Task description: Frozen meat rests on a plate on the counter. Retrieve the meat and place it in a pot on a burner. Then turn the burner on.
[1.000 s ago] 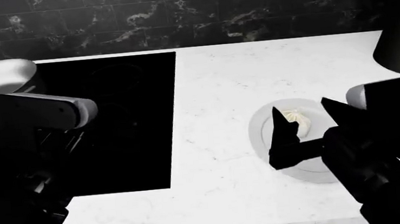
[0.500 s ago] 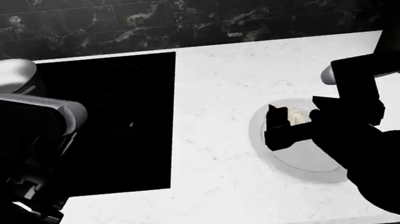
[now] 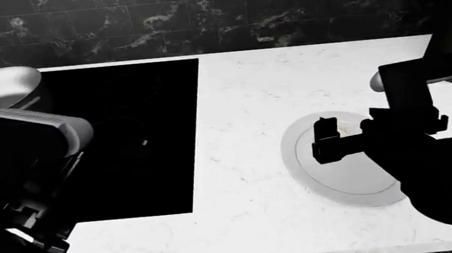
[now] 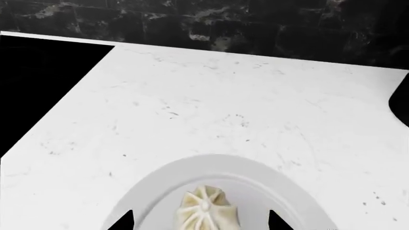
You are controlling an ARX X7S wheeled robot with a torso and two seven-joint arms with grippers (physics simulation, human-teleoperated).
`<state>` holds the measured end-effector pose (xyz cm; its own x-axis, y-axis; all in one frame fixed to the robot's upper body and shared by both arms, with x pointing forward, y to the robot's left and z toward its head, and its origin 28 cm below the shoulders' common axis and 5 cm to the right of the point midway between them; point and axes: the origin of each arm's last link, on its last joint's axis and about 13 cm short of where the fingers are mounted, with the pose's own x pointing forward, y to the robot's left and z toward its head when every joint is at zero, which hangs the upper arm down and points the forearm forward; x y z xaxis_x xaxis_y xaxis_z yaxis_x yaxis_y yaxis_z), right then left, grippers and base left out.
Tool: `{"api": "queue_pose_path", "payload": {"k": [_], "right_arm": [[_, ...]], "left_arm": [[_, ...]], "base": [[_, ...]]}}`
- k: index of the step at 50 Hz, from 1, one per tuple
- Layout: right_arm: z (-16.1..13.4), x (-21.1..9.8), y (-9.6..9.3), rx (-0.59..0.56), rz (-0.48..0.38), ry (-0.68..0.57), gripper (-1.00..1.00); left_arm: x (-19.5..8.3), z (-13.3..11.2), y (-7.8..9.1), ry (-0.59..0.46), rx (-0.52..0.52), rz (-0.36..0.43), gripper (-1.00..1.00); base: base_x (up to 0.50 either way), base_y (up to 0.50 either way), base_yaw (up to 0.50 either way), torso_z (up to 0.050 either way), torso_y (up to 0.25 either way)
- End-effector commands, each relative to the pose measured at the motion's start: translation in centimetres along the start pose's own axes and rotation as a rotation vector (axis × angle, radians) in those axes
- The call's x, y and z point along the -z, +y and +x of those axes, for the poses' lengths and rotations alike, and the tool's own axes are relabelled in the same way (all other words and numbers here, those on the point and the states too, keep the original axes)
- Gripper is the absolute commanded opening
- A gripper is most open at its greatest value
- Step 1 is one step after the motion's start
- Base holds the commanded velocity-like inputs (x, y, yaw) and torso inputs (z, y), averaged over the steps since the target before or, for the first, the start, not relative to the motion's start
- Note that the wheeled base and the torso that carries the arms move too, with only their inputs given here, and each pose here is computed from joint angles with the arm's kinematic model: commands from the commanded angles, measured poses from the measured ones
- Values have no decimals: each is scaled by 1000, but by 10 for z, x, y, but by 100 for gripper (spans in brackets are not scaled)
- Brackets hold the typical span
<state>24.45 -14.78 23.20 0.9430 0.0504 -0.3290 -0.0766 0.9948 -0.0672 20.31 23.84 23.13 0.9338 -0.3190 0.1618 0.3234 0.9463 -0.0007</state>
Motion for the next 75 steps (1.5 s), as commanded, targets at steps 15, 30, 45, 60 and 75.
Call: {"api": "queue_pose_path", "payload": {"k": [15,30,45,60,75], "right_arm": [[25,5,-4,23,-21,43,100],[31,13,-3,11,-30,73,100],[37,16,-4,14,-40,90,100],[42,19,-3,15,-49,101,100],[46,17,-4,13,-52,109,100]], "left_arm": [[1,-4,4,1,-26,-10,100],[1,-5,5,2,-30,-10,100],[1,-5,5,4,-32,-12,100],[3,-5,7,8,-40,-15,100],[2,-5,5,13,-32,-20,100]], "base": [[0,0,0,0,0],[0,0,0,0,0],[0,0,0,0,0],[0,0,0,0,0],[0,0,0,0,0]]}}
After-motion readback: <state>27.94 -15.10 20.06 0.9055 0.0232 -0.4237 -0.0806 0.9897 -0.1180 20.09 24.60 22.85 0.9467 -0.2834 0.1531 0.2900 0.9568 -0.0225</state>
